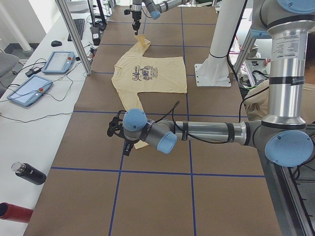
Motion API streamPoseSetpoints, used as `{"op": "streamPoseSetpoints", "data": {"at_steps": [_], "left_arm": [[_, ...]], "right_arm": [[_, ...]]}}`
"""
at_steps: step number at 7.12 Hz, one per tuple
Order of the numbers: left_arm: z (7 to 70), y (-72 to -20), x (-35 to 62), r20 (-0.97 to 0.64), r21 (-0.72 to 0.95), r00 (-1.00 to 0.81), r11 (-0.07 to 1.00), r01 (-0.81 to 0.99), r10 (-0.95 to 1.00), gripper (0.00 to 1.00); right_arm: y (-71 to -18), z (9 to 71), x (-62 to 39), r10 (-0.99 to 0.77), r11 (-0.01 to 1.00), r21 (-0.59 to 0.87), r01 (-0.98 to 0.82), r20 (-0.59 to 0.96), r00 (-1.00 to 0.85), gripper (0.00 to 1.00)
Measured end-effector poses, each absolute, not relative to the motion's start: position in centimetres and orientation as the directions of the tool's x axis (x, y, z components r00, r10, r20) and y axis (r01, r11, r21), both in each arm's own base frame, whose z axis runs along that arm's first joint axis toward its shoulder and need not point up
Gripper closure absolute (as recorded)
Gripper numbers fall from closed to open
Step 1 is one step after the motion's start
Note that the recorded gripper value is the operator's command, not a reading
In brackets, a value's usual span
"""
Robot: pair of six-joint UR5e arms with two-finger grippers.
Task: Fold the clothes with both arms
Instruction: 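Carry the held sleeve across the shirt body toward the collar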
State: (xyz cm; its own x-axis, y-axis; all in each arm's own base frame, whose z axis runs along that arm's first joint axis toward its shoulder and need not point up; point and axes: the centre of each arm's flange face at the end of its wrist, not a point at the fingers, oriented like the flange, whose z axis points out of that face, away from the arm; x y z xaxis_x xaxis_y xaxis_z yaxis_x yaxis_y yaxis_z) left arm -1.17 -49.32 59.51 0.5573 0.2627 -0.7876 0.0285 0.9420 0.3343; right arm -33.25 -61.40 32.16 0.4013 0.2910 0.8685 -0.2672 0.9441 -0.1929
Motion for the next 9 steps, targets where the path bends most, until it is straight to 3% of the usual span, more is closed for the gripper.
{"op": "streamPoseSetpoints", "data": {"at_steps": [3,7,8,9], "left_arm": [[59.8,-49.0,-1.2,-0.789,0.335,0.555,0.942,0.029,0.264,0.01],[59.4,-48.9,-1.2,-0.784,0.351,0.556,0.936,0.030,0.276,0.00],[59.3,-49.0,-1.2,-0.783,0.354,0.556,0.935,0.030,0.279,0.00],[59.1,-49.2,-1.1,-0.783,0.357,0.555,0.934,0.029,0.282,0.00]], "right_arm": [[-63.4,17.0,-46.5,0.315,0.917,-0.193,-0.350,0.888,0.334,1.00],[-62.4,5.9,-56.2,0.250,0.907,-0.102,-0.408,0.910,0.330,1.00],[-61.9,4.6,-59.4,0.237,0.904,-0.079,-0.420,0.911,0.338,0.87],[-61.0,3.6,-62.6,0.226,0.900,-0.058,-0.433,0.910,0.348,0.01]]}}
